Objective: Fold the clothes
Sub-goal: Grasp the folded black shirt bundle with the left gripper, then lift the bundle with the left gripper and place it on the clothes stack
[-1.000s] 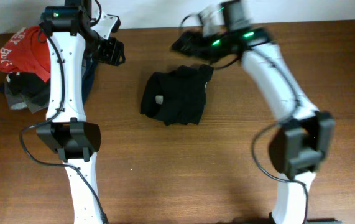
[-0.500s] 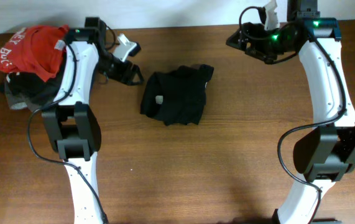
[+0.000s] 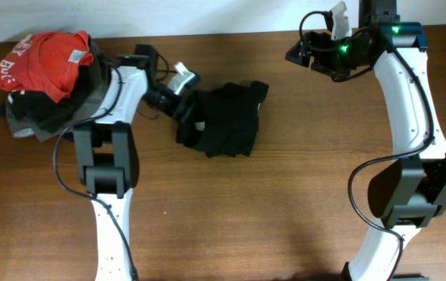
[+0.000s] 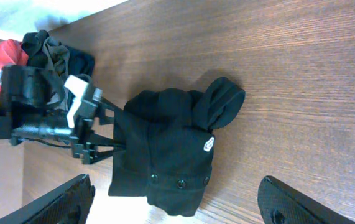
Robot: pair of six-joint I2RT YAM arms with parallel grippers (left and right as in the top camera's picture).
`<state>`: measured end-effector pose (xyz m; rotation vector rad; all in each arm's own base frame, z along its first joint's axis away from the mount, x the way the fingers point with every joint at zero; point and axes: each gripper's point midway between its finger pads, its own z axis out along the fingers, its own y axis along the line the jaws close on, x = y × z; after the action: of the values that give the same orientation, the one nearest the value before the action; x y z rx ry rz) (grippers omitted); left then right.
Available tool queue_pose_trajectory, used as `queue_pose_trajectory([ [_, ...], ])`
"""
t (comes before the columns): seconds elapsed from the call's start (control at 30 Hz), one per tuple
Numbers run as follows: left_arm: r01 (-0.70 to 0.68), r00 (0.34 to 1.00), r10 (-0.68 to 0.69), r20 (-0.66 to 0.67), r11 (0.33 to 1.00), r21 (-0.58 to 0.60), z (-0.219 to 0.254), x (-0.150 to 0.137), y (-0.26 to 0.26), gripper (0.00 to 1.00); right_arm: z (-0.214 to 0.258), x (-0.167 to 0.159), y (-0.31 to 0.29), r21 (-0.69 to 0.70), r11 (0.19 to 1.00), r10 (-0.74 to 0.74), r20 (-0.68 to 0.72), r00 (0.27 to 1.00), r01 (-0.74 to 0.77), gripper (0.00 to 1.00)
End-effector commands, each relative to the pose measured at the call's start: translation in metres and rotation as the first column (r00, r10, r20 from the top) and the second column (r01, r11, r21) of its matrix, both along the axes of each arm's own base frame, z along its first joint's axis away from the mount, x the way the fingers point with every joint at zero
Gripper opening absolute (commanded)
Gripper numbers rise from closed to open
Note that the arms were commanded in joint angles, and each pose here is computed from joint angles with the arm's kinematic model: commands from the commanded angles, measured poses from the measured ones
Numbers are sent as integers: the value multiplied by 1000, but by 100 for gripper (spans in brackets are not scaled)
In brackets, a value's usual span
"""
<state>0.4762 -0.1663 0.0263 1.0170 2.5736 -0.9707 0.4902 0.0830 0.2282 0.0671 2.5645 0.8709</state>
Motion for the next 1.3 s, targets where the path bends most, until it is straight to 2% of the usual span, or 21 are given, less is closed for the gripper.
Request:
queue_pose_trajectory([
  [0.0,43,999,-43,-13,999,-30,-15,-7,-13,81,-6,-1,3,-15,1000,12,-10,1000,-12,89],
  [0.03,44,999,-45,-19,999,-30,-18,-7,-14,76,-6,-2,3,-16,1000,14,-11,1000,-14,89],
  [0.07,45,999,-45,-24,999,-30,-20,-8,-14,66,-6,-3,3,-18,1000,17,-12,1000,-17,89],
  [0.1,44,999,-45,-26,999,-30,-21,-8,-14,47,-7,-3,3,-19,1000,19,-13,1000,-19,89],
  [0.13,41,999,-42,-30,999,-29,-21,-8,-14,22,-7,-3,3,-19,1000,19,-14,1000,-19,89],
  [0.17,35,999,-36,-33,999,-29,-21,-8,-14,5,-7,-3,3,-20,1000,18,-14,1000,-19,89],
  [0.2,31,999,-32,-35,999,-29,-21,-8,-14,1,-7,-3,2,-23,1000,16,-14,1000,-16,89],
  [0.33,-57,997,55,-54,998,-28,-1,7,-7,1,-9,-3,0,-38,999,8,-17,1000,-9,89],
  [0.43,-108,993,106,-52,994,-30,36,18,1,1,-9,-2,0,-39,999,8,-15,1000,-8,89],
  [0.6,-151,985,155,76,987,-60,121,37,15,1,-9,-2,-1,-42,999,6,-16,1000,-7,89],
  [0.73,-227,954,240,182,970,-90,182,47,27,1,-9,-2,-1,-43,999,6,-16,1000,-7,89],
  [0.9,-360,871,388,303,922,-144,245,59,53,1,-10,-3,-1,-47,999,14,-13,1000,-15,89],
  [1.0,-454,803,496,331,868,-201,276,68,77,1,-11,-4,-1,-49,999,17,-20,1000,-18,89],
  [1.13,-595,689,638,344,769,-233,296,82,121,1,-14,-7,-2,-58,998,22,-31,999,-24,89],
  [1.27,-666,602,722,342,690,-283,309,93,161,1,-17,-9,-4,-76,997,25,-39,999,-28,89],
])
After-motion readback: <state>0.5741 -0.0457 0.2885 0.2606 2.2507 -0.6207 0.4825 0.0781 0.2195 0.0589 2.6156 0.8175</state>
